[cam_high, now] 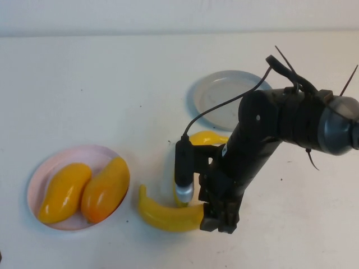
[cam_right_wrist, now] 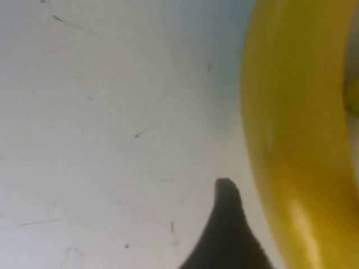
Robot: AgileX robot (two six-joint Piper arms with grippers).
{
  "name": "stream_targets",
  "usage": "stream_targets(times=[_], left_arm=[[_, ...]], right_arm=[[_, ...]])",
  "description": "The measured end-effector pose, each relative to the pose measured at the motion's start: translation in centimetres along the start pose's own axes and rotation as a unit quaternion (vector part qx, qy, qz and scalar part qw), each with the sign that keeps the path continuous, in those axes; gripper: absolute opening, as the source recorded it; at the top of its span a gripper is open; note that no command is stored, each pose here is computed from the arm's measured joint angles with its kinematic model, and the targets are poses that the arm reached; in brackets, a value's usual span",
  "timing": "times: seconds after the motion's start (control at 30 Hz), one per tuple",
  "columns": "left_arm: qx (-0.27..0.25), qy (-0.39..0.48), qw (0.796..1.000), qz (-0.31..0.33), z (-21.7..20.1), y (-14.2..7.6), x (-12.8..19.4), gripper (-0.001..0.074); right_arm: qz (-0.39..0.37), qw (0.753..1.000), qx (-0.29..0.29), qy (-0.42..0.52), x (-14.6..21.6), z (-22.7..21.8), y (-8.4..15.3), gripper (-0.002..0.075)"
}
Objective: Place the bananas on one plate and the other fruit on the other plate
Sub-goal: Put another type of fruit in the right plate
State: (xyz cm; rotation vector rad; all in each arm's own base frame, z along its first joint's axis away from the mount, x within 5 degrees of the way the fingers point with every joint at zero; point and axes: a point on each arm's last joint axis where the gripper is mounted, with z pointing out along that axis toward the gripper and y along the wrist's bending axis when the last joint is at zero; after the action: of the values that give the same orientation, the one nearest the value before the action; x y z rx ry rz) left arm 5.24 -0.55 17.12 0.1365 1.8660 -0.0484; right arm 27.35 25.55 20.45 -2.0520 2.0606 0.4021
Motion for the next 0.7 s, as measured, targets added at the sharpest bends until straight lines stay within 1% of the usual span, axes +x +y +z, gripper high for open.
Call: stream_targets(times=[0.23, 0.37, 0.5, 0.6, 0.7], left_arm=[[0.0, 0.0, 1.0, 0.0, 0.0, 0.0, 0.0, 0.0], [0.0, 0.0, 1.0, 0.0, 0.0, 0.0, 0.0, 0.0], [0.0, 0.0, 1.0, 0.0, 0.0, 0.0, 0.0, 0.0], [0.0, 0.0, 1.0, 0.0, 0.0, 0.0, 0.0, 0.0], [0.0, 0.0, 1.0, 0.0, 0.0, 0.0, 0.0, 0.0]], right_arm=[[-0.005, 1.0, 0.002, 0.019, 0.2, 1.8, -1.0, 0.0446], [-0.007, 1.0, -0.001, 0.029, 0.5, 2.5, -1.2, 0.043], [-0.007, 1.0, -0.002, 0.031, 0.5, 2.5, -1.2, 0.0376], [-0.012, 0.999, -0.008, 0.034, 0.3, 2.6, -0.9, 0.0314], [-0.016, 0.999, -0.012, 0.035, 0.0, 2.5, -0.5, 0.0309]])
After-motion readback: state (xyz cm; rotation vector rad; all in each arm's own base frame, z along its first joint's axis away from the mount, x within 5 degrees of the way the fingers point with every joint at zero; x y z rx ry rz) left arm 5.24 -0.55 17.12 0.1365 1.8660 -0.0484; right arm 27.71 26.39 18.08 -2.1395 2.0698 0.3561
